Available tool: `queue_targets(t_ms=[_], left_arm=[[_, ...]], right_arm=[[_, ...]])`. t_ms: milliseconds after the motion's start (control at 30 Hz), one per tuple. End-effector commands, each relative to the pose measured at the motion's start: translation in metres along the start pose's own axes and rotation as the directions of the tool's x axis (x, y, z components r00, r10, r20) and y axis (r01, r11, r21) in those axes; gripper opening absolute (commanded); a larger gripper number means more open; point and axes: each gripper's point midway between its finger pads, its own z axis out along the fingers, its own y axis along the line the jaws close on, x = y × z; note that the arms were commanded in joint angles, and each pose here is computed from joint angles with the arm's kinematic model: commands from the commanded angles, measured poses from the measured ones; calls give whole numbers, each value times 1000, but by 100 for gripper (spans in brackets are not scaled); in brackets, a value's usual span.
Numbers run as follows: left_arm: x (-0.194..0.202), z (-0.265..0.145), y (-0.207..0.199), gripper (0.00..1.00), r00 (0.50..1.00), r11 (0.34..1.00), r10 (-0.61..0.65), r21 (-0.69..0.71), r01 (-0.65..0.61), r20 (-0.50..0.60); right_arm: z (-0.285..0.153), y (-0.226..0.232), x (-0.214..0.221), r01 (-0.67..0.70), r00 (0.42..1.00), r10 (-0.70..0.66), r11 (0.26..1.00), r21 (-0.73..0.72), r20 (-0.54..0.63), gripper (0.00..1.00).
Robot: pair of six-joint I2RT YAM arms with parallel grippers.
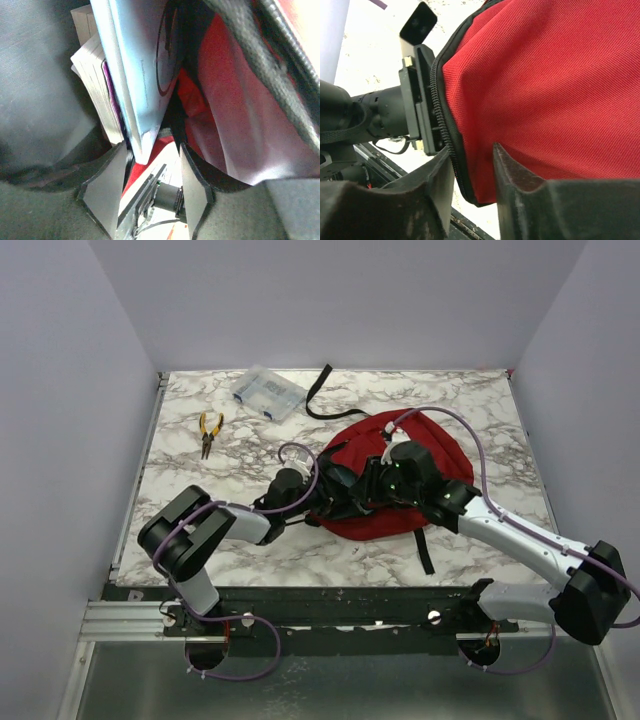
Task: Pack the student bag
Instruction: Place the book in the student bag, then zip the student bag at the center of the board.
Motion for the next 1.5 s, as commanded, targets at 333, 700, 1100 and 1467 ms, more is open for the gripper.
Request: queue_targets(t_ms=[333,700,1100,1467], left_arm=[[32,-76,-6,57,986,979,150,153,-137,-76],[42,-94,-33,71,951,918,302,291,-270,-70],[46,-64,-52,81,938,909,320,322,-265,-131],[37,-38,-50,56,946,928,290,283,-242,-141]], right_arm=[[8,19,31,58,982,-80,990,-131,-168,80],[-18,-3,2,89,995,-88,996,23,-46,90],[-69,-126,-16,-220,957,95,852,474,274,78],[-62,-146,17,-266,961,202,867,421,191,65]])
